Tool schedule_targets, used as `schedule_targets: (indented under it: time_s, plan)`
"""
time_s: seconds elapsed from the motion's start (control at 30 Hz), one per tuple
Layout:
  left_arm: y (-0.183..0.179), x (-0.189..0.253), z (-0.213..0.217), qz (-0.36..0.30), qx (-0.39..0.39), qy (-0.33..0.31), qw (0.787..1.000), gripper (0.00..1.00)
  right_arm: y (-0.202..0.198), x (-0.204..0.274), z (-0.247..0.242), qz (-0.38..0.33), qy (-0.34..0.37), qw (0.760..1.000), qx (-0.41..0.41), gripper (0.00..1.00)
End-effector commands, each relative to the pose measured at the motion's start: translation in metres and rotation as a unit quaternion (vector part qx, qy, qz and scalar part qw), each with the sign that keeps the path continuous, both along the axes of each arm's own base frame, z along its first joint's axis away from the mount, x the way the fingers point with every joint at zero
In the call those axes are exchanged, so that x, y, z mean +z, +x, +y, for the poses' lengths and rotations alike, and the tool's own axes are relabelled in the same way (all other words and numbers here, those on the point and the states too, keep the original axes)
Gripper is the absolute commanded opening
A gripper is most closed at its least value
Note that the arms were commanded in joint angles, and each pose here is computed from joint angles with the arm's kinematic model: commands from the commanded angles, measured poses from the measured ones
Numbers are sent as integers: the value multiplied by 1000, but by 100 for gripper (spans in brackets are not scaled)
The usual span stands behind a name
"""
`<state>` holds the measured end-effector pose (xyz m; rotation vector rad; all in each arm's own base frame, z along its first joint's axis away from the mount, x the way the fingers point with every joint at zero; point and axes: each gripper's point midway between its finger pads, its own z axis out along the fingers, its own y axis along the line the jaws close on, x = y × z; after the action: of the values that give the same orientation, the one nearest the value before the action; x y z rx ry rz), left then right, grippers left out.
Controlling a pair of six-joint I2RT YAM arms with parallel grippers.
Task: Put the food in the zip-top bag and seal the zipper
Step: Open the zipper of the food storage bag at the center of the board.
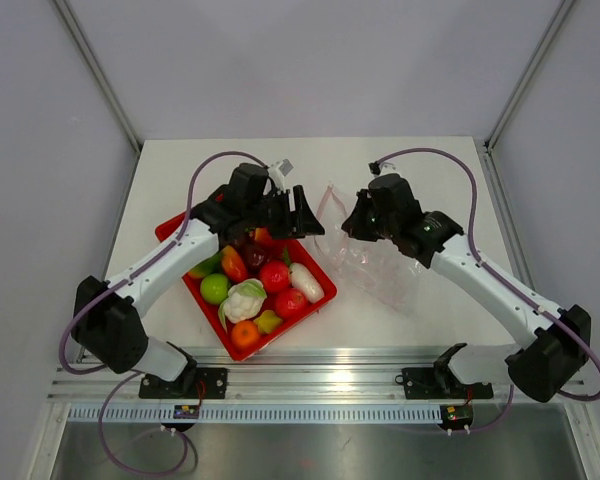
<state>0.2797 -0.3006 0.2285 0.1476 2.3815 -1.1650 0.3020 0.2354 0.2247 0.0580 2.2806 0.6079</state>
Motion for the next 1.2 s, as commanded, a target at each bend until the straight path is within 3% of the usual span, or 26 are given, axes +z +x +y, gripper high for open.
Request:
schedule_targets:
  time_s: [0.0,0.13,0.23,0.3,0.37,0.7,0.83,0.87,1.03,1.17]
  plan:
    - [5,1,-11,-7,-2,-16,1000,67,-12,19,8,-19,37,999,21,0]
    - [5,-13,-19,6,-5,-15,1000,58,-24,12,5,-8,47,999,23,0]
    - [3,-18,-27,11,-15,-13,1000,37,-29,9,-1,-2,43,999,14,0]
    - [3,-23,-31,12,-20,-5,1000,13,-32,8,-7,1,37,999,7,0]
    - [4,-33,-33,24,-22,10,999,0,-34,9,-11,1,33,999,2,0]
    - [2,-44,-41,33,-38,-1,999,0,-48,29,-16,-12,47,999,17,0]
    - [-3,-40,-46,32,-54,-5,998,63,-47,19,-12,-1,45,999,20,0]
    - [-5,-40,-48,30,-58,-4,998,68,-48,19,-11,0,47,999,23,0]
    - [-11,-43,-51,35,-67,-4,997,64,-46,22,-8,-5,55,998,24,0]
    - [-10,-45,-52,41,-65,-6,997,35,-47,20,-8,-2,52,998,24,0]
